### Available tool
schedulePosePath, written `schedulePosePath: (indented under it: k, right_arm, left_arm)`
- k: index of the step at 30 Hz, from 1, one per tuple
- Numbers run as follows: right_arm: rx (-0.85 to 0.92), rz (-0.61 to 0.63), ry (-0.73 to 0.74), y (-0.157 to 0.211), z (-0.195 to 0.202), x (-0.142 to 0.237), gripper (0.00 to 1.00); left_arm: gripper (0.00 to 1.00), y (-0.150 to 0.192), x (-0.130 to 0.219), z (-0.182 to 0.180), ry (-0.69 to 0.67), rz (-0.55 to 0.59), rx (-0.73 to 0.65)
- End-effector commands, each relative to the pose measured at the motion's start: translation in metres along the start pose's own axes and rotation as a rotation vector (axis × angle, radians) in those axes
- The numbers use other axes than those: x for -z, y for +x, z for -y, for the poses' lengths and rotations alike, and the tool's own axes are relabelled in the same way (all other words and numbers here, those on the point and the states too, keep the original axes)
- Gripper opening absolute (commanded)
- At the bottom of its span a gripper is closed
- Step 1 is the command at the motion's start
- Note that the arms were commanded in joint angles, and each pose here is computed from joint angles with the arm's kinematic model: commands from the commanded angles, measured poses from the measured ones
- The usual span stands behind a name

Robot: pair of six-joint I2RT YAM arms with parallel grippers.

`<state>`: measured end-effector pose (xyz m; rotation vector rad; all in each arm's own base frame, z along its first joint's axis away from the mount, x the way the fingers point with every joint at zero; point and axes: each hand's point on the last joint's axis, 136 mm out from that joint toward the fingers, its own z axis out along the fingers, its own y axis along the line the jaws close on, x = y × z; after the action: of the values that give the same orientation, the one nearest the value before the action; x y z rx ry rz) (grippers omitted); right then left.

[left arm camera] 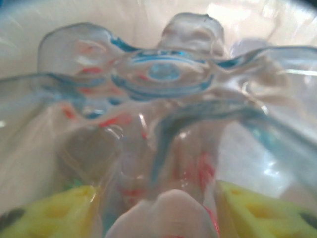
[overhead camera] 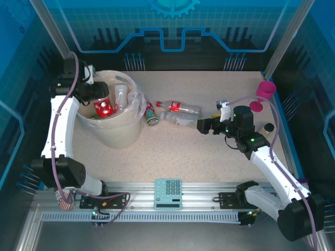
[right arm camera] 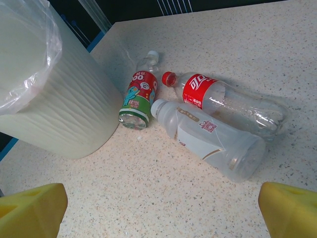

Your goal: Put the plastic bottles in the bin

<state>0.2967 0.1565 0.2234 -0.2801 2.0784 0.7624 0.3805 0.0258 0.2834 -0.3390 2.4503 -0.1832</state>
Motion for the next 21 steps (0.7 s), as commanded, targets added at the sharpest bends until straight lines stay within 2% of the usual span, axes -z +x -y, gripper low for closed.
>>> schedulePosePath:
  k: [1, 4, 7, 9, 11, 12, 21]
  right_arm:
    - [0.024, 0.014, 0.013, 0.001, 0.004, 0.002, 1.0]
    - [0.025, 0.013, 0.015, 0.002, 0.004, 0.002, 1.0]
    - [0.023, 0.011, 0.015, 0.003, 0.005, 0.002, 1.0]
    - [0.018, 0.009, 0.012, 0.004, 0.005, 0.001, 1.0]
    - [0.014, 0.007, 0.017, 0.005, 0.007, -0.001, 1.0]
    - [0.011, 0.003, 0.021, 0.005, 0.008, -0.001, 1.0]
    - [0.013, -0.009, 0.035, 0.004, 0.01, -0.003, 1.0]
  left_arm:
    - [0.47, 0.009, -0.012, -0.001, -0.008, -0.021, -0.002]
    - [0.52, 0.018, -0.024, -0.003, -0.015, -0.057, -0.003]
    - [0.62, 0.022, -0.03, -0.005, -0.021, -0.077, -0.002]
    - [0.76, 0.023, -0.033, -0.005, -0.018, -0.08, 0.001]
    - [0.96, 0.024, -0.034, -0.004, -0.016, -0.08, 0.003]
    - [0.99, 0.023, -0.034, -0.004, -0.015, -0.078, 0.002]
    - [0.99, -0.004, -0.002, 0.007, 0.023, 0.055, 0.003]
